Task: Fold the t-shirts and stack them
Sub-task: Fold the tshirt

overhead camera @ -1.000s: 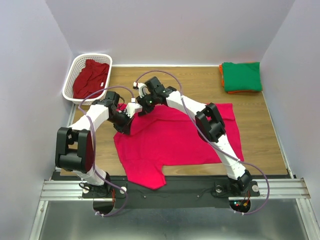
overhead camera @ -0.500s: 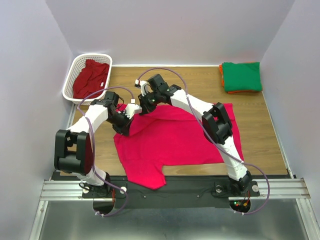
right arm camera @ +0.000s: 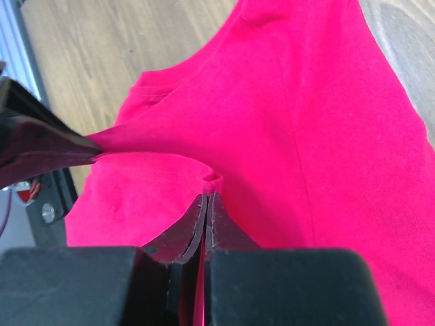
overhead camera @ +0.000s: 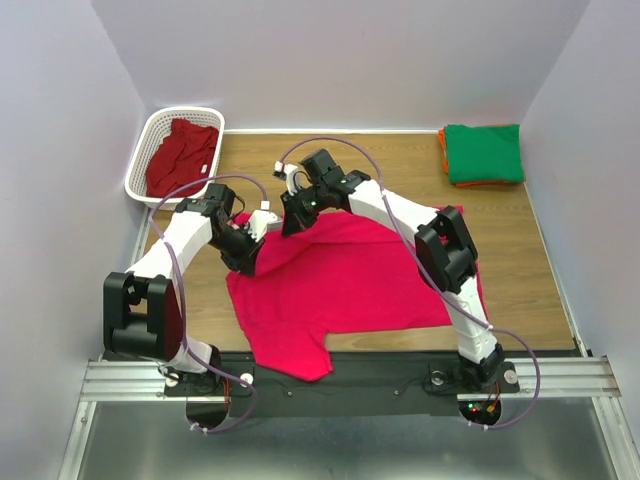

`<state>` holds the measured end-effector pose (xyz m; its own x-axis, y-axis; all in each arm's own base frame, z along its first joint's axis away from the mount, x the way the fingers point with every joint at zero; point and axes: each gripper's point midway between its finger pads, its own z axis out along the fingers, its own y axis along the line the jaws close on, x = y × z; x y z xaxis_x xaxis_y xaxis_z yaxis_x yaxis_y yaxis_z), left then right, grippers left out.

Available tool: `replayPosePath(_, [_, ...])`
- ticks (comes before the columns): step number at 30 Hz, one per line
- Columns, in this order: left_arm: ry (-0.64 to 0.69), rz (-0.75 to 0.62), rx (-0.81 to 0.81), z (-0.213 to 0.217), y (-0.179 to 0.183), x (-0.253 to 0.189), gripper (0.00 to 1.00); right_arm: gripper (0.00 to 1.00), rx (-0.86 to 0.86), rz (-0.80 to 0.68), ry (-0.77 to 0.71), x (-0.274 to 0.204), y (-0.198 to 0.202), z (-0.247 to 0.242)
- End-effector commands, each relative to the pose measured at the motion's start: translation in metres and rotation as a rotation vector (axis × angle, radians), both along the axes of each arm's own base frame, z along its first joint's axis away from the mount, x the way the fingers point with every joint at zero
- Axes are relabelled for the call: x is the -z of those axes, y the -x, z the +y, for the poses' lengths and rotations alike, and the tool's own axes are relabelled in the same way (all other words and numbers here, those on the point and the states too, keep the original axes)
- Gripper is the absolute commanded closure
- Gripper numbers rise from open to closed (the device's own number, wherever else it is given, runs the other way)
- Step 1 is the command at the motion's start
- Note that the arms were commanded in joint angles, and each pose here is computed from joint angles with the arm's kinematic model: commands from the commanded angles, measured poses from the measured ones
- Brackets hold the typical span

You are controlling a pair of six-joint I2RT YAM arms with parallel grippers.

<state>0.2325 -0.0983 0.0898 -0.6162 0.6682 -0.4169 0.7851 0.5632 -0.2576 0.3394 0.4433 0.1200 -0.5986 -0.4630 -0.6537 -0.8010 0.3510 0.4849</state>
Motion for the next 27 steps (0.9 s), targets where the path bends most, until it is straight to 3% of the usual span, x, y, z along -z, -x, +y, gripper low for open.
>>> replayPosePath(1, [0.03, 0.001, 0.036, -0.003, 0.011, -0.019, 1.0, 0.99, -0.038, -0.048, -0.081, -0.041, 0.011, 0.005])
replayPosePath(12, [0.01, 0.047, 0.049, 0.0, 0.014, -0.003, 0.99, 0.99, -0.075, 0.023, -0.037, -0.005, 0.028, -0.003])
replayPosePath(13, [0.006, 0.051, 0.052, 0.0, 0.015, -0.001, 0.95, 0.99, -0.08, 0.036, -0.029, 0.001, 0.031, -0.004])
replayPosePath(14, [0.004, 0.058, 0.064, 0.0, 0.015, 0.001, 0.83, 0.99, -0.082, 0.047, -0.02, 0.006, 0.034, -0.005])
replayPosePath(17, [0.014, 0.045, 0.104, -0.001, 0.014, -0.006, 0.59, 0.87, -0.078, 0.051, -0.01, 0.007, 0.038, -0.01])
replayPosePath(19, [0.033, 0.027, 0.111, -0.004, 0.011, -0.014, 0.54, 0.66, -0.076, 0.005, -0.007, -0.002, 0.035, -0.014])
replayPosePath(21, [0.037, -0.008, 0.108, -0.005, -0.001, -0.023, 0.5, 0.55, -0.035, -0.034, -0.014, -0.019, 0.022, -0.032])
replayPosePath(27, [0.059, -0.111, -0.028, -0.012, -0.063, -0.024, 0.5, 0.57, 0.165, -0.015, 0.029, -0.03, -0.028, -0.13])
